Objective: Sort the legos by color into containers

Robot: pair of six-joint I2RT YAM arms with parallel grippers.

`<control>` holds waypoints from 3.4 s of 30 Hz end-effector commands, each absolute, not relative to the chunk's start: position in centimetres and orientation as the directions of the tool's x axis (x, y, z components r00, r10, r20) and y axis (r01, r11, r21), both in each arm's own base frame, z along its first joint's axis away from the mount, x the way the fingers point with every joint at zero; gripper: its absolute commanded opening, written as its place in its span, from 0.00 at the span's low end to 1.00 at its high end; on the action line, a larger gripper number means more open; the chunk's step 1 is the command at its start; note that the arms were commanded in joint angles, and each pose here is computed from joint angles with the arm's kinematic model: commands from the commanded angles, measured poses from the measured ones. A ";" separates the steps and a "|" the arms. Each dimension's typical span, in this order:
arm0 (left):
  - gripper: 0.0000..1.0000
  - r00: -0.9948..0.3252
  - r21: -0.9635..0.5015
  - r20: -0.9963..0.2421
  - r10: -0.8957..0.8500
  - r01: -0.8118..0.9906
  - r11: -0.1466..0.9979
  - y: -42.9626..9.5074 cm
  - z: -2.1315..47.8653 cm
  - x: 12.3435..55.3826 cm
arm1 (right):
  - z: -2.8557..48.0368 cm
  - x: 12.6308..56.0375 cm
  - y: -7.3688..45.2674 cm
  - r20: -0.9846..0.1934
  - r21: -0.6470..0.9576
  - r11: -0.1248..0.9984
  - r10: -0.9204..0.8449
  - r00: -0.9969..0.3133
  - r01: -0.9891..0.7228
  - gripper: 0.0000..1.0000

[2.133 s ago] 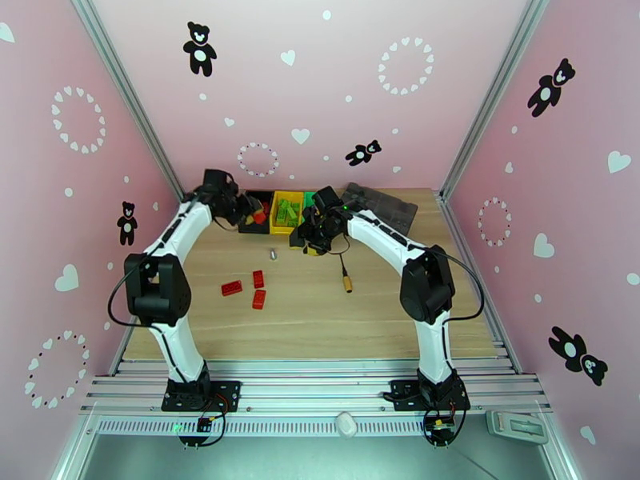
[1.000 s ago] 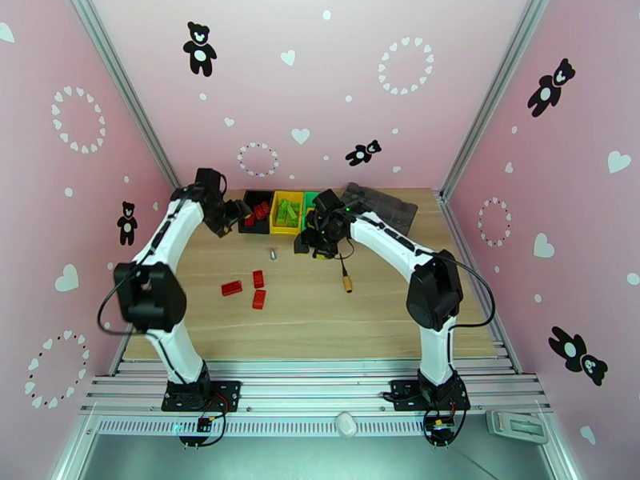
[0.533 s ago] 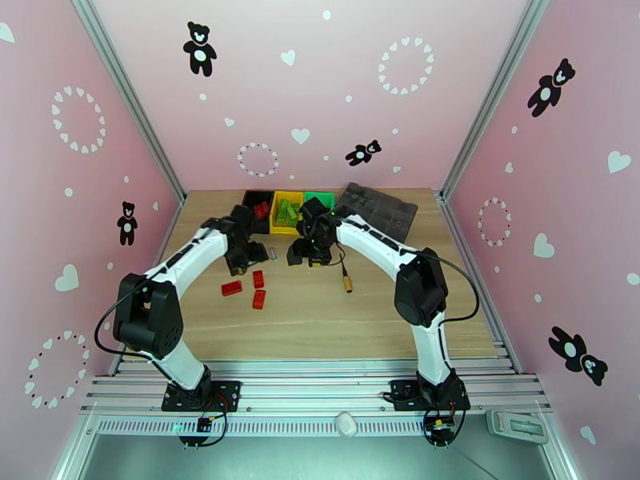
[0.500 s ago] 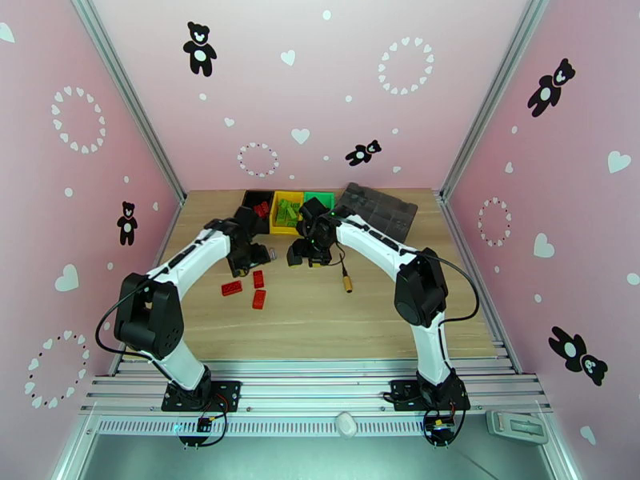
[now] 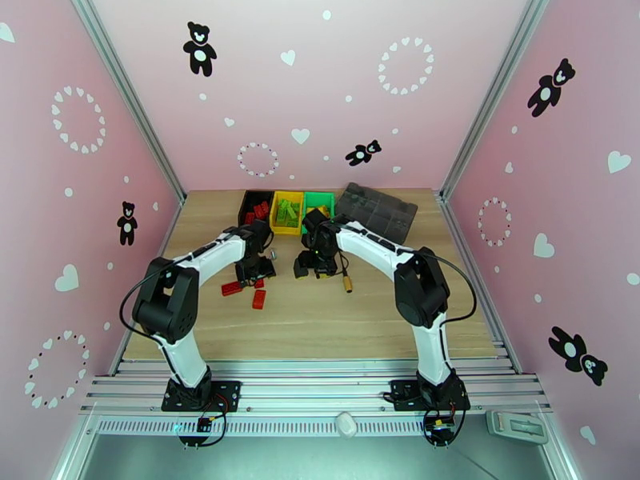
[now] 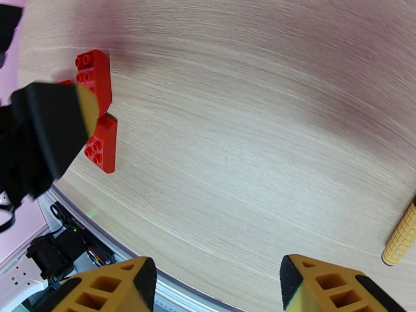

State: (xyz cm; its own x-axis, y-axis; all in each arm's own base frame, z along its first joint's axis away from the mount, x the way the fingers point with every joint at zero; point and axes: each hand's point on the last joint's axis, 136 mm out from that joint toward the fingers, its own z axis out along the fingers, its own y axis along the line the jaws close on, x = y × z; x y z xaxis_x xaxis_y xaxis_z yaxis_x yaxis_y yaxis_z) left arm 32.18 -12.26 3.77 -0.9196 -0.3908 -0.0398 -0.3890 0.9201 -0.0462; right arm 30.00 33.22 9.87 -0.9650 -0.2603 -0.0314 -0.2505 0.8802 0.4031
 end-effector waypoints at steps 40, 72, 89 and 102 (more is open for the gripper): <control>0.29 -0.889 -0.461 -0.129 -0.439 -0.338 0.820 -11.6 14.1 40.3 | 16.0 37.1 41.1 -0.103 0.688 0.713 -0.091 -0.991 -0.137 0.63; 0.70 -0.800 -0.585 -0.189 -0.569 -0.374 0.720 -7.6 18.2 54.5 | 16.6 39.2 38.0 -0.141 0.622 0.773 -0.049 -0.989 -0.127 0.64; 0.74 -0.886 -0.279 -0.205 -0.415 -0.354 0.893 -8.8 14.2 36.5 | 13.5 35.6 35.2 -0.106 0.488 0.840 -0.215 -0.971 -0.239 0.65; 0.71 -0.952 -0.148 -0.095 -0.291 -0.276 0.950 -12.3 6.9 27.1 | 10.2 30.8 34.4 -0.020 0.459 0.849 -0.285 -0.958 -0.262 0.66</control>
State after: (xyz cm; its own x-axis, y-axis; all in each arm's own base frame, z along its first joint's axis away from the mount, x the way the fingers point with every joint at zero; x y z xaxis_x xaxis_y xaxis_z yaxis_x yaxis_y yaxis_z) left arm 26.85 -12.23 7.15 -0.9585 -0.2804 -0.0518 -0.2704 0.9515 -0.1468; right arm 31.65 33.98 7.62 -0.9670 -0.2515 0.0413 -0.2080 0.8722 0.4427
